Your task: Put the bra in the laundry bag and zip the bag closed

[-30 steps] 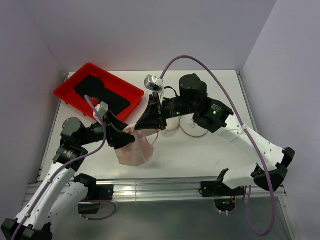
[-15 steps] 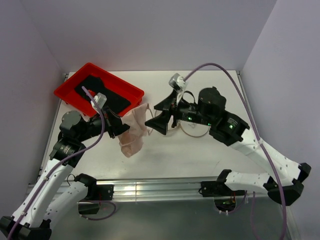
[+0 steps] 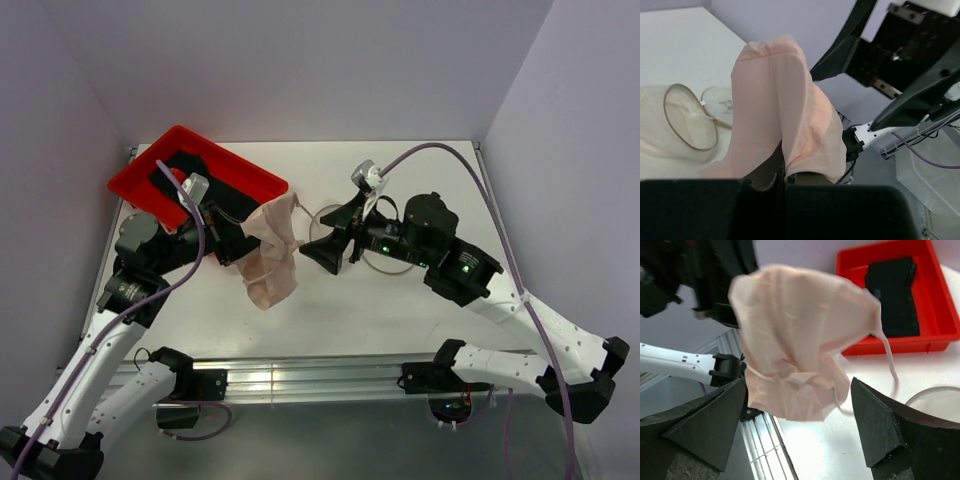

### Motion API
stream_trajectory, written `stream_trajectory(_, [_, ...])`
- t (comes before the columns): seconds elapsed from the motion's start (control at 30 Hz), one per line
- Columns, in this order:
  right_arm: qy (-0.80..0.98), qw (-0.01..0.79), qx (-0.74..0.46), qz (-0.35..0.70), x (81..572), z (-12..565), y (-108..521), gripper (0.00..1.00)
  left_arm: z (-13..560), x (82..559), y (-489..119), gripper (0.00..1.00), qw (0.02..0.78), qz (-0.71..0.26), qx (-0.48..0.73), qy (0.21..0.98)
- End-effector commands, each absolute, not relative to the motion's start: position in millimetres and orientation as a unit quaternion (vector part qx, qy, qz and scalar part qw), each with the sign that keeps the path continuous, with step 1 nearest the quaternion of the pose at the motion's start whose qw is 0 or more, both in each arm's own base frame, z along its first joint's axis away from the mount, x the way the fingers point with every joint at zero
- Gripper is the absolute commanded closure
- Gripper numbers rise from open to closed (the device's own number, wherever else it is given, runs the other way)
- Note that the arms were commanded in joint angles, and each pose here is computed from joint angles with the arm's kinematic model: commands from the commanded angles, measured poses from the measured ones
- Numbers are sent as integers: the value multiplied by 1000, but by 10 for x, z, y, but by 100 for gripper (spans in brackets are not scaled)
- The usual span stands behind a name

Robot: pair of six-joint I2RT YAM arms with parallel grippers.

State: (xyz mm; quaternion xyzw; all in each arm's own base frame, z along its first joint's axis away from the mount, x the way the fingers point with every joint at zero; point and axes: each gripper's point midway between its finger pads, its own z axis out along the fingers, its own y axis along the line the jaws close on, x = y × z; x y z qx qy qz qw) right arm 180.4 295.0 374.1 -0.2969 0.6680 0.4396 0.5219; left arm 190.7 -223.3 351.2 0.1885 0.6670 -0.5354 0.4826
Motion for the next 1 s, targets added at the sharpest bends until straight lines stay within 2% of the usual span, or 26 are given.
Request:
stream_trajectory(0.0, [672, 520, -279, 448, 1931, 3715, 3081, 8, 3816, 1876, -2185, 100, 527, -521, 210, 638])
stream_trajectory(0.13, [681, 469, -275, 490, 1818, 3369, 3350, 6, 3941, 1821, -2216, 100, 536, -547, 212, 607])
stream_trajectory(0.27, [667, 476, -270, 505, 1811, 3343, 3530, 6, 3930, 1773, -2260, 100, 520, -568, 217, 600])
stream_trajectory(0.37, [664, 472, -261, 519, 1820, 3319, 3596, 10, 3939, 1744, -2252, 100, 519, -571, 216, 598])
stream_trajectory(0.47, [656, 457, -271, 536, 1740, 3295, 3676, 21, 3939, 1732, -2244, 100, 520, -569, 216, 599])
stream_trajectory(0.5, [652, 447, -277, 546, 1683, 3274, 3700, 43, 3935, 1724, -2244, 100, 520, -569, 218, 599])
stream_trajectory(0.57, [643, 449, -276, 555, 1657, 3310, 3702, 67, 3922, 1742, -2242, 100, 521, -564, 219, 602])
stream_trajectory(0.6, [644, 454, -271, 553, 1660, 3313, 3669, 91, 3913, 1742, -2234, 100, 519, -561, 217, 608])
stream_trajectory(0.63, [648, 467, -256, 543, 1723, 3322, 3629, 100, 3908, 1749, -2228, 100, 522, -555, 220, 609])
stream_trajectory(0.97, [680, 540, -203, 452, 1891, 3320, 2971, 100, 3820, 1919, -2099, 100, 542, -483, 208, 655])
